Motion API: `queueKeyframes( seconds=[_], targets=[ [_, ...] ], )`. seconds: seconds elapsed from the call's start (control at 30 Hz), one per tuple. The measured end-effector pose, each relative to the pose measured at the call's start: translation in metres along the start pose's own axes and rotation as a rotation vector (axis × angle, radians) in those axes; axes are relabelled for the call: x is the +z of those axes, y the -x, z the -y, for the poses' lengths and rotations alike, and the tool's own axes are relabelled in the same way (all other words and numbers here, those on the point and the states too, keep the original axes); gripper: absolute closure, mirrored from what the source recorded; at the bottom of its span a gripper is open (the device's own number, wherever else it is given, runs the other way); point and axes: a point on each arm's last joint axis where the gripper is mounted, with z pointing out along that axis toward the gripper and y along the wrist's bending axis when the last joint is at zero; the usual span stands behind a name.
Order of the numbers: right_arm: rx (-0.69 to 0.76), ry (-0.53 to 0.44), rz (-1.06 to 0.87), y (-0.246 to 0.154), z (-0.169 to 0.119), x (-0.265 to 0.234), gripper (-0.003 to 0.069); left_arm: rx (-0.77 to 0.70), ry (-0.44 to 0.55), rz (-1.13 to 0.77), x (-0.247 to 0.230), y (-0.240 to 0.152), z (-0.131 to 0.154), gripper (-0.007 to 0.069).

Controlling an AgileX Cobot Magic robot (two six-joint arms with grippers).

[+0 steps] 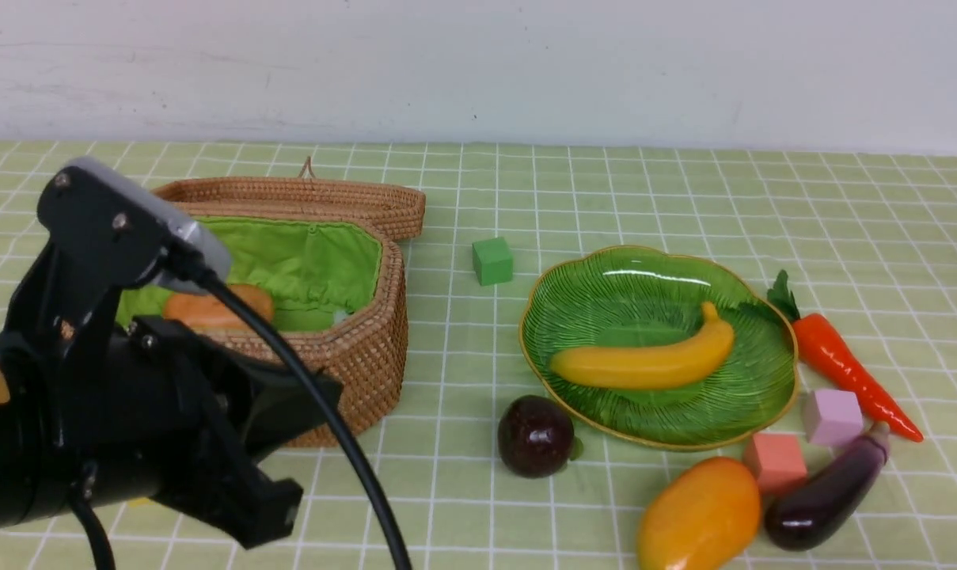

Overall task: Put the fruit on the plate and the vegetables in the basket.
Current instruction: Grab a mangosteen with your left arm and put it on the plate on the right

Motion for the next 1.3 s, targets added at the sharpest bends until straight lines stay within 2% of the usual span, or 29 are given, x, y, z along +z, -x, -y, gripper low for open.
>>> queueKeyframes(
  seconds=[0.13, 0.2, 0.23, 0.27, 0.3, 0.33, 0.43, 0.6, 0.83, 1.03, 1.13, 1.3],
  targets=[
    [-0.041, 0.025, -0.074, 0.017, -0.019, 0.0, 0.0489, 0.013, -0.018, 0.005, 0.0, 0.0, 0.002, 0.0638],
    [-0.124, 0.025, -0.185, 0.029, -0.034, 0.003, 0.0531, 0.03, -0.024, 0.008, 0.0, 0.001, 0.002, 0.0638],
    [-0.162, -0.012, -0.217, 0.034, -0.04, 0.004, 0.0545, 0.034, -0.024, 0.009, 0.0, 0.001, 0.002, 0.0638],
    [-0.181, 0.032, -0.241, 0.037, -0.043, 0.005, 0.055, 0.036, -0.024, 0.009, 0.0, 0.001, 0.002, 0.0638],
    [-0.23, 0.033, -0.321, 0.042, -0.05, 0.007, 0.0567, 0.04, -0.026, 0.006, 0.0, 0.0, 0.002, 0.0638],
    [-0.252, 0.005, -0.369, 0.043, -0.053, 0.009, 0.0575, 0.041, -0.029, 0.004, 0.0, 0.0, 0.003, 0.0638],
    [-0.338, 0.042, -0.533, 0.048, -0.062, 0.014, 0.0587, 0.04, -0.048, -0.025, 0.003, 0.002, 0.003, 0.0638],
    [-0.441, 0.099, -0.695, 0.057, -0.076, 0.015, 0.0589, 0.031, -0.088, -0.096, 0.024, 0.015, 0.0, 0.0638],
    [-0.503, 0.169, -0.734, 0.063, -0.086, 0.011, 0.0589, 0.005, -0.153, -0.23, 0.075, 0.025, -0.003, 0.0638],
    [-0.506, 0.18, -0.797, 0.06, -0.086, 0.007, 0.0586, 0.084, -0.261, -0.33, 0.117, 0.028, 0.036, 0.0638],
    [-0.506, 0.182, -0.815, 0.058, -0.085, 0.005, 0.0582, 0.077, -0.247, -0.378, 0.134, 0.032, 0.046, 0.0638],
    [-0.506, 0.183, -0.827, 0.058, -0.085, 0.005, 0.0575, 0.092, -0.207, -0.429, 0.146, 0.034, 0.045, 0.0638]
  ],
)
